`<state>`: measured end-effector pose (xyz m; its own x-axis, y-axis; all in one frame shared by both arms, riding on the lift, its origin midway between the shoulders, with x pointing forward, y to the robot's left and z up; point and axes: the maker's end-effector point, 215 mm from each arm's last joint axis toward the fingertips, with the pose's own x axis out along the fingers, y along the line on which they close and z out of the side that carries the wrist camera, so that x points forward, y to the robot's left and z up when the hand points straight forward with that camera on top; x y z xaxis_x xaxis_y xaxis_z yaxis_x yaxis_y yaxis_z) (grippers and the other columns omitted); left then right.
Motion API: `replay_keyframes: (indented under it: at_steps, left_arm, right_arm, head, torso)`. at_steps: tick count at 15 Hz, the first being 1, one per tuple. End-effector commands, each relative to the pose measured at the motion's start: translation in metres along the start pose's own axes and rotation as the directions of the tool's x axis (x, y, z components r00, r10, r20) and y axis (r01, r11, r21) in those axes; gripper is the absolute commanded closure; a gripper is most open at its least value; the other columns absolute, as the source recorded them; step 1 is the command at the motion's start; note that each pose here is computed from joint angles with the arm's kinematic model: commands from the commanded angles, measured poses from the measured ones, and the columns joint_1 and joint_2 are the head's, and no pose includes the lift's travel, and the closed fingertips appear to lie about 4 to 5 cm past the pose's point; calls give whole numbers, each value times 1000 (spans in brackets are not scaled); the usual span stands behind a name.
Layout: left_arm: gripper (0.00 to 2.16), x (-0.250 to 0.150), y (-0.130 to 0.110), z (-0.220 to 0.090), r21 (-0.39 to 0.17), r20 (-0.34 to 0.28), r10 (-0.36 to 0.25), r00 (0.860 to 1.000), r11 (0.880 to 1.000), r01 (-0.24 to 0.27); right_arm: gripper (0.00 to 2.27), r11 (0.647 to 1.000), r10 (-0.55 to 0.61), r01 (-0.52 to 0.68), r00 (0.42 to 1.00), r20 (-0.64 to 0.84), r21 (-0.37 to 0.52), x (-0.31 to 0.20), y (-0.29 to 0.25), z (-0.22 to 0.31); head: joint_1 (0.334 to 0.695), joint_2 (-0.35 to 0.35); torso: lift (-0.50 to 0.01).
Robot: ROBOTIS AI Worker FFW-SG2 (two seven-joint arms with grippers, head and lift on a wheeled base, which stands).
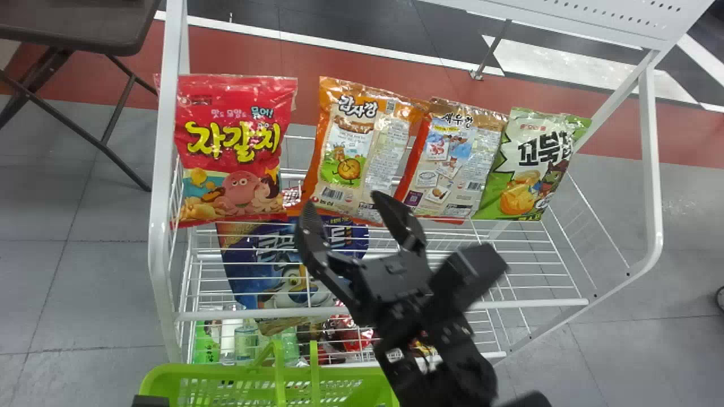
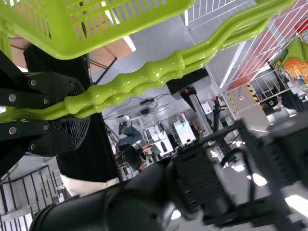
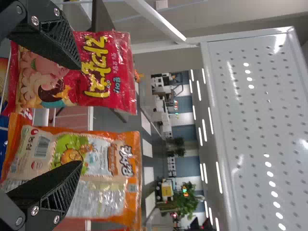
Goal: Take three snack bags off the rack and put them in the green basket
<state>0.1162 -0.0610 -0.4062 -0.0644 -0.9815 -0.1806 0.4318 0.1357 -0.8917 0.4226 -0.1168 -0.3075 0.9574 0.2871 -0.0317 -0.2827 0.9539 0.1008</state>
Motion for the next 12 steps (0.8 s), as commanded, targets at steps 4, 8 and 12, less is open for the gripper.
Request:
replay_keyframes:
  at_steps: [4, 8, 12]
  left_arm:
    - [1467, 0, -1, 2, 8, -1, 0, 1000, 1000, 0]
    - [1467, 0, -1, 3, 9, 0, -5, 1000, 1000, 5]
    - [1467, 0, -1, 3, 7, 2, -9, 1000, 1000, 9]
  right_arm:
    - [120, 997, 74, -75, 995, -61, -1, 63, 26, -17]
    - [120, 995, 100, -99, 992, -74, 13, 106, 30, -22]
    - [157, 976, 204, -194, 972, -119, 98, 128, 44, -27]
  head:
    - [695, -313]
    - [695, -256]
    - [695, -198]
  torso:
    - [-26]
    - [-26]
    - [-26]
